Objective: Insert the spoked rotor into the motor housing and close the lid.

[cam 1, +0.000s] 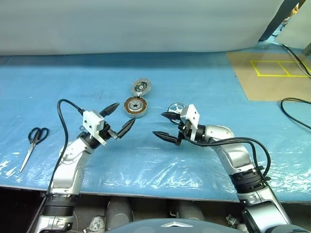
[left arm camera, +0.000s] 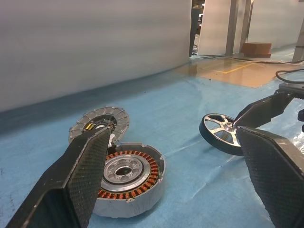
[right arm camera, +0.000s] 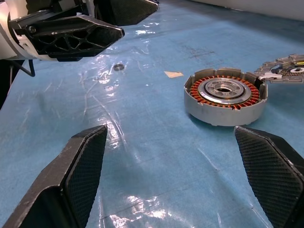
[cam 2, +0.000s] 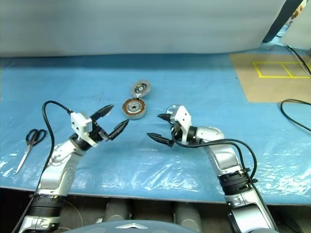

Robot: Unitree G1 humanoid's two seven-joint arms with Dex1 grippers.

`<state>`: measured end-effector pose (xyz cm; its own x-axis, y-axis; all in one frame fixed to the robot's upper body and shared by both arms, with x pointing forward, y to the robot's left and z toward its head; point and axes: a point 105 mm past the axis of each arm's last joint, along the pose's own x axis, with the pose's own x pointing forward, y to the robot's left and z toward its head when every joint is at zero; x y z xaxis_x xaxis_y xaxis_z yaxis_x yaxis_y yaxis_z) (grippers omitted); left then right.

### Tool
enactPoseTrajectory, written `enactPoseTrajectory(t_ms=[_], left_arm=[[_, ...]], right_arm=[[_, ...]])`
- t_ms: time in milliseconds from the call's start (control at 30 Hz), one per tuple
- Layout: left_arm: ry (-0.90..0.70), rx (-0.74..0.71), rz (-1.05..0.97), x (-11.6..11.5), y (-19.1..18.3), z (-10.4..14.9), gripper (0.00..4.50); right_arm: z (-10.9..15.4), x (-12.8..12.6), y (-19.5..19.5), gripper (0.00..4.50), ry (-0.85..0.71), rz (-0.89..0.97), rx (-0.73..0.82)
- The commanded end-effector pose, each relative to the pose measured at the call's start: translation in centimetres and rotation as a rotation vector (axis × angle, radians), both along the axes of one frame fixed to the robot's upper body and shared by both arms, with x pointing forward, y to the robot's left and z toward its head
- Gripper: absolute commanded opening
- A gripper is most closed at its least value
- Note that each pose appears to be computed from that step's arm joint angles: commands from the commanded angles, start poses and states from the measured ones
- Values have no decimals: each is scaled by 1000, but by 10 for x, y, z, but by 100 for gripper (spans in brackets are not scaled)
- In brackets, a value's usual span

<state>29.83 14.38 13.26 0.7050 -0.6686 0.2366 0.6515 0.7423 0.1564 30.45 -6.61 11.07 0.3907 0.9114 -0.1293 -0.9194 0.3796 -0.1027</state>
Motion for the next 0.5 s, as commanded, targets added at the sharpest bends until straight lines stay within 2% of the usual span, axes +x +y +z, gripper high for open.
enactPoseTrajectory(t_ms=[33, 500], left_arm=[[-32, -9, -8, -2, -1, 8, 448], [-13, -13, -9, -3, 1, -1, 448]], right_arm=[[10, -1, -2, 450, -38, 6, 15], [10, -2, -5, 450, -40, -1, 8]])
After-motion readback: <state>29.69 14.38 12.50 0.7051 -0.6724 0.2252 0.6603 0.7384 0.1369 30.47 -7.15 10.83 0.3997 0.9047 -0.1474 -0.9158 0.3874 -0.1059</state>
